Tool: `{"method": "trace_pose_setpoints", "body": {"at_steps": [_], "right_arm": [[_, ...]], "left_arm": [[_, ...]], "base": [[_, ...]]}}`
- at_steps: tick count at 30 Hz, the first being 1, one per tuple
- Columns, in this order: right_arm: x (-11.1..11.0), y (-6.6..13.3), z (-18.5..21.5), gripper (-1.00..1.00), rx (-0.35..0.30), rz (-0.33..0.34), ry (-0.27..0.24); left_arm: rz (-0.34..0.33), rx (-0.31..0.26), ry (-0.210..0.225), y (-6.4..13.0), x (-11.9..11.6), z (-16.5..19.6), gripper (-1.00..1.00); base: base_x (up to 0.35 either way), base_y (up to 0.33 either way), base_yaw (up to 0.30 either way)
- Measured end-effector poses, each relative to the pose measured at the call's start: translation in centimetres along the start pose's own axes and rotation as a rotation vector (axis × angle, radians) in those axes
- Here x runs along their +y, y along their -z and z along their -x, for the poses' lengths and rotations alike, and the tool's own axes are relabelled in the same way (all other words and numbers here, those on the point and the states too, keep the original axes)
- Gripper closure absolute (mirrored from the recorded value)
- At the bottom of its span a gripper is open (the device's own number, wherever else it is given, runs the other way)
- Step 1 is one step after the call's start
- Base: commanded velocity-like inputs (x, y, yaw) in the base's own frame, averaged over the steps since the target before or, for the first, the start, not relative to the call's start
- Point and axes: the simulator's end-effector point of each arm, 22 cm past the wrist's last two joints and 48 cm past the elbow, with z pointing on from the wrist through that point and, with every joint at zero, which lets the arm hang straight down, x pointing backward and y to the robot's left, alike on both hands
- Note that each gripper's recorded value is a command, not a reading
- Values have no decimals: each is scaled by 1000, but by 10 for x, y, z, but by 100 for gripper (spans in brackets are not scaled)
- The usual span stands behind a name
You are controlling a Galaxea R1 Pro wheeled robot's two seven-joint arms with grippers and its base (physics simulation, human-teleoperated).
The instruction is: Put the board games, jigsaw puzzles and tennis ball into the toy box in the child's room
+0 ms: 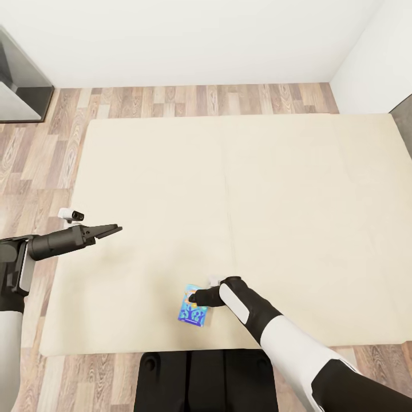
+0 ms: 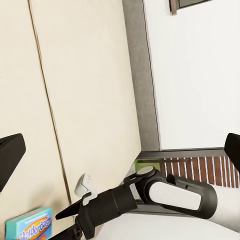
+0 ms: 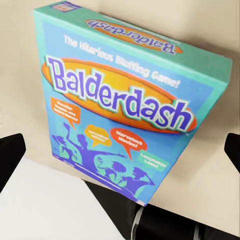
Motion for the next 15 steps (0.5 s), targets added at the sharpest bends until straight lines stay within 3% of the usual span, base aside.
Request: {"method": "trace_pose_setpoints", "body": {"at_steps": [15], "right_arm": [[0, 0, 0, -100, 0, 0, 0]], "left_arm": [[0, 0, 0, 0, 0, 0, -100]], "base": [[0, 14, 0]]}}
